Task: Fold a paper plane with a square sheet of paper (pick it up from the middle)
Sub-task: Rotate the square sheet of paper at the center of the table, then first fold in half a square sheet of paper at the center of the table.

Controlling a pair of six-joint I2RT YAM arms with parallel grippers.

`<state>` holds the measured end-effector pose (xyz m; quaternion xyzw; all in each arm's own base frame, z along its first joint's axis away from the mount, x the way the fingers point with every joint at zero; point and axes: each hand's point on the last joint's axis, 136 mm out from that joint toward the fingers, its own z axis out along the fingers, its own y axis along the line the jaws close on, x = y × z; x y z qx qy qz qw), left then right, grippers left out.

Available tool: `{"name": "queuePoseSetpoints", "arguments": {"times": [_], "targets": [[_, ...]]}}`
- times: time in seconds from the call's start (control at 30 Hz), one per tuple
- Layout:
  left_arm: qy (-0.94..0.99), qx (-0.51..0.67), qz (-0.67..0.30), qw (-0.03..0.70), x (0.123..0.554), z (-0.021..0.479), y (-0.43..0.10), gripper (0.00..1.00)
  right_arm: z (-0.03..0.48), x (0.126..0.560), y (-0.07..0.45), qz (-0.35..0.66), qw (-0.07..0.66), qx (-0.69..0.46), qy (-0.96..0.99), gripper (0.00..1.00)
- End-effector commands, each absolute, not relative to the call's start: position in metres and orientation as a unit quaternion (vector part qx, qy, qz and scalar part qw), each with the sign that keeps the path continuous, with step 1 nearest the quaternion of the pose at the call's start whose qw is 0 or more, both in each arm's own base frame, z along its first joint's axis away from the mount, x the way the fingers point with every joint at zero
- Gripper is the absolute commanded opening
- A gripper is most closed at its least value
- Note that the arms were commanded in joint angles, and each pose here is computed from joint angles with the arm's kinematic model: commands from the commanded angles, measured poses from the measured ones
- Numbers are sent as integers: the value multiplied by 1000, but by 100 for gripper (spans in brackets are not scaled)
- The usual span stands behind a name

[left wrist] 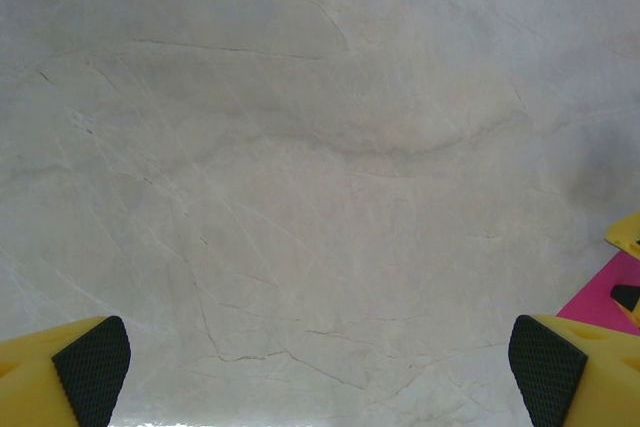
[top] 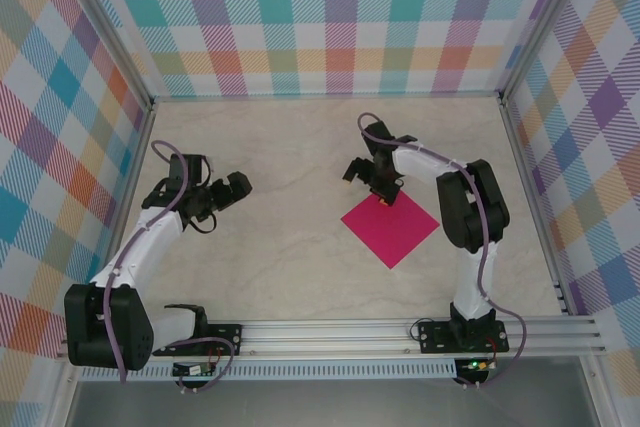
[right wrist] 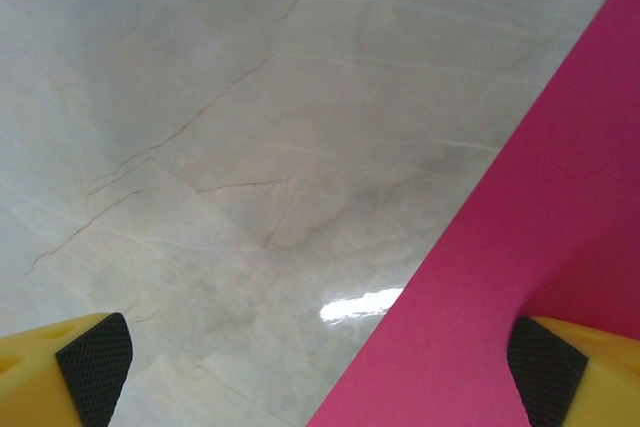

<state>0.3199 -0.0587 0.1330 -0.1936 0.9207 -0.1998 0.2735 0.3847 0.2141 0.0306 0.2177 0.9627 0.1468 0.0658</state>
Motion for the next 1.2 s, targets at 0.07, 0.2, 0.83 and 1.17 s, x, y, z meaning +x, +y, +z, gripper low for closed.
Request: {"name": "queuePoseSetpoints", "arguments": {"times": [0.07, 0.2, 0.83, 1.17], "targets": [[917, -196, -208, 278, 324, 142, -58, 100, 7, 341, 248, 150, 2, 166, 975, 100], [918, -198, -206, 275, 323, 140, -58, 100, 6, 302, 276, 151, -24, 104, 983, 100], [934, -191, -198, 228, 315, 136, -68, 100, 65, 240, 193, -15, 36, 215, 976, 100], [936, -193, -201, 214, 319, 123, -71, 100, 41, 248, 217, 1, 2, 184, 983, 100]]}}
